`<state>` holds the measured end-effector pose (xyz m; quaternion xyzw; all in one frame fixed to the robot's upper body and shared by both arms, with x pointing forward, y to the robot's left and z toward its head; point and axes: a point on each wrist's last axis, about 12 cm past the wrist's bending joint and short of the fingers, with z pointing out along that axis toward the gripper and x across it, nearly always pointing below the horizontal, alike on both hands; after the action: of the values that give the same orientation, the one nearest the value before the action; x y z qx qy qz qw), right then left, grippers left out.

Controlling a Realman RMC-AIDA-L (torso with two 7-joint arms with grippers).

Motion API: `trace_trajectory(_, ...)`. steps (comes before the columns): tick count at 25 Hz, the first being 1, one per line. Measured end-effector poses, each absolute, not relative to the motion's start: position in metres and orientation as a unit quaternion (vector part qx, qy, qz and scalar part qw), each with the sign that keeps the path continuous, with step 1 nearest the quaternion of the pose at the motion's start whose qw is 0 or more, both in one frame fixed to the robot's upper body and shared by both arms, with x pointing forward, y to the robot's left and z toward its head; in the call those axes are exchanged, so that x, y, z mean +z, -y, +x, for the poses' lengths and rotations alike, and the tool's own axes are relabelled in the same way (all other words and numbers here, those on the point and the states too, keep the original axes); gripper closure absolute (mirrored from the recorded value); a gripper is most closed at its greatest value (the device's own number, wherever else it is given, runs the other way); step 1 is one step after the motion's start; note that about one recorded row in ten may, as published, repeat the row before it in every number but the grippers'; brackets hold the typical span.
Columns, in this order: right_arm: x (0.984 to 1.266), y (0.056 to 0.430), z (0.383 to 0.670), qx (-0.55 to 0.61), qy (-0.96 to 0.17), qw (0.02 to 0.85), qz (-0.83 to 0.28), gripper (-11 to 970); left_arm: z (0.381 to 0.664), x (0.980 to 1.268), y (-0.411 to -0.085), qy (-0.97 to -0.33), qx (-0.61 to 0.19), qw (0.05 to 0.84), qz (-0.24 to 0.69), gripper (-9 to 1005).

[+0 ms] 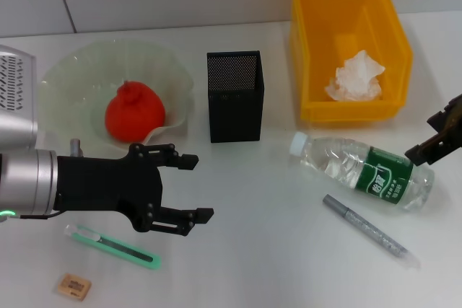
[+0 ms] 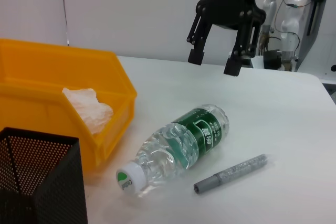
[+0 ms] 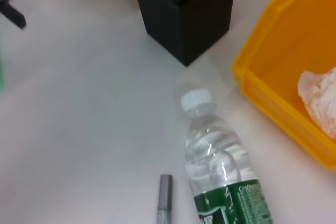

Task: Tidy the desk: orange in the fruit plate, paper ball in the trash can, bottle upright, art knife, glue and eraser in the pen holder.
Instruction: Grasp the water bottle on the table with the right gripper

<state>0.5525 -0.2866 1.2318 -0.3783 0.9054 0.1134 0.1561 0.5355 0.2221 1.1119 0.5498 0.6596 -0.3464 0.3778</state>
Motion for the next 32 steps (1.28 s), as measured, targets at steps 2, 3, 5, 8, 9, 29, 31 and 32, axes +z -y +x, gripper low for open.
trace_trajectory(2,1.230,0.282,0.554,0.101,-0.903,0.150,-0.389,184,0.535,1.112,-0.222,-0.660,-0.347,0.377,0.549,216)
trace_trajectory(3,1.228,0.280,0.554,0.095,-0.903,0.146,-0.393,184,0.535,1.111,-0.222,-0.660,-0.347,0.377,0.549,216)
trace_trajectory(5,1.225,0.276,0.556,0.079,-0.899,0.141,-0.406,183,0.535,1.111,-0.222,-0.661,-0.347,0.377,0.549,217)
trace_trajectory(8,1.220,0.269,0.559,0.058,-0.892,0.141,-0.425,183,0.534,1.109,-0.223,-0.661,-0.348,0.376,0.549,218)
trace_trajectory(9,1.217,0.267,0.560,0.055,-0.890,0.140,-0.430,183,0.534,1.109,-0.223,-0.661,-0.348,0.375,0.549,218)
trace_trajectory(29,1.182,0.248,0.577,0.039,-0.874,0.117,-0.469,184,0.535,1.109,-0.222,-0.658,-0.349,0.376,0.551,223)
trace_trajectory(31,1.180,0.247,0.578,0.043,-0.874,0.117,-0.470,184,0.535,1.110,-0.221,-0.658,-0.349,0.376,0.552,224)
trace_trajectory(32,1.180,0.246,0.579,0.043,-0.874,0.117,-0.470,184,0.535,1.110,-0.221,-0.658,-0.349,0.376,0.552,224)
